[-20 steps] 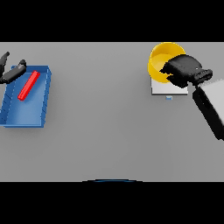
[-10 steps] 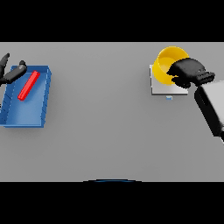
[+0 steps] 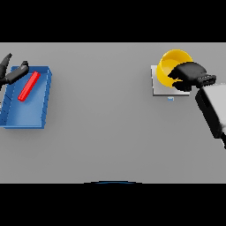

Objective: Pick up the red beaker and tilt it to pour out 1 green nut into yellow bowl. Pick up the yellow bowl and place it on the metallic measuring scale.

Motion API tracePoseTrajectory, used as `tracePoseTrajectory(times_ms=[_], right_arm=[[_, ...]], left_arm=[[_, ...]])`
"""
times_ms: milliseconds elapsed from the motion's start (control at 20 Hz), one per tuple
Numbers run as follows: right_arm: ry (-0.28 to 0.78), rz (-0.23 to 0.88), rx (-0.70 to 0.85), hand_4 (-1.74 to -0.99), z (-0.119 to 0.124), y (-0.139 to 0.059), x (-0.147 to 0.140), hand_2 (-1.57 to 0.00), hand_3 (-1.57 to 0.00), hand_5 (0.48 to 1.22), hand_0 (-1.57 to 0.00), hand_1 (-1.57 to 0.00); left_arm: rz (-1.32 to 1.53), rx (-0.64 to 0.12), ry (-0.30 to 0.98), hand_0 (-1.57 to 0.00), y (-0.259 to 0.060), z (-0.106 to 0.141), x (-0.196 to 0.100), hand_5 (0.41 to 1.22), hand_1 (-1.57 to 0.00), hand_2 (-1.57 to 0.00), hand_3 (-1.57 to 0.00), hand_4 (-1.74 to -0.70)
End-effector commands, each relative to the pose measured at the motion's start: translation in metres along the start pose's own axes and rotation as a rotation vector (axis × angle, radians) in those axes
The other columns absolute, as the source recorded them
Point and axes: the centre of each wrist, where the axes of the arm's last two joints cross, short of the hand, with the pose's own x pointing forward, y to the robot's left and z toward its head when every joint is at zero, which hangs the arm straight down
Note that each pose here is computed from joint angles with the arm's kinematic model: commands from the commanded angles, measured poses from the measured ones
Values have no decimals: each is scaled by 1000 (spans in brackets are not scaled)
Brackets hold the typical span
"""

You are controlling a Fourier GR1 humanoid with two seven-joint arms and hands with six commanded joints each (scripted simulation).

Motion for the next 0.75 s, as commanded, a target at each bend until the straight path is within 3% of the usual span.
tracePoseTrajectory(times_ms=[0,150,300,450,700], right_arm=[[0,-23,4,-1592,1,-2,2,-1007,-816,1074,-1335,-1125],[10,-84,18,-1513,-2,-2,4,-579,-476,923,-757,-673],[6,-89,32,-1476,0,-1,3,-300,-258,847,-387,-380],[20,-63,46,-1435,0,0,0,-153,-131,817,-198,-194],[30,-61,79,-1390,0,-2,2,-50,-42,779,-64,-63]], left_arm=[[-2,-1,2,1,1,0,0,774,1,1,1,-836],[11,1,-5,1,2,1,-4,764,1,1,1,-839],[0,2,4,1,4,1,-6,754,1,1,1,-831],[5,10,2,1,1,0,-5,752,1,1,1,-835],[4,5,-8,1,3,3,-6,760,1,1,1,-833]])
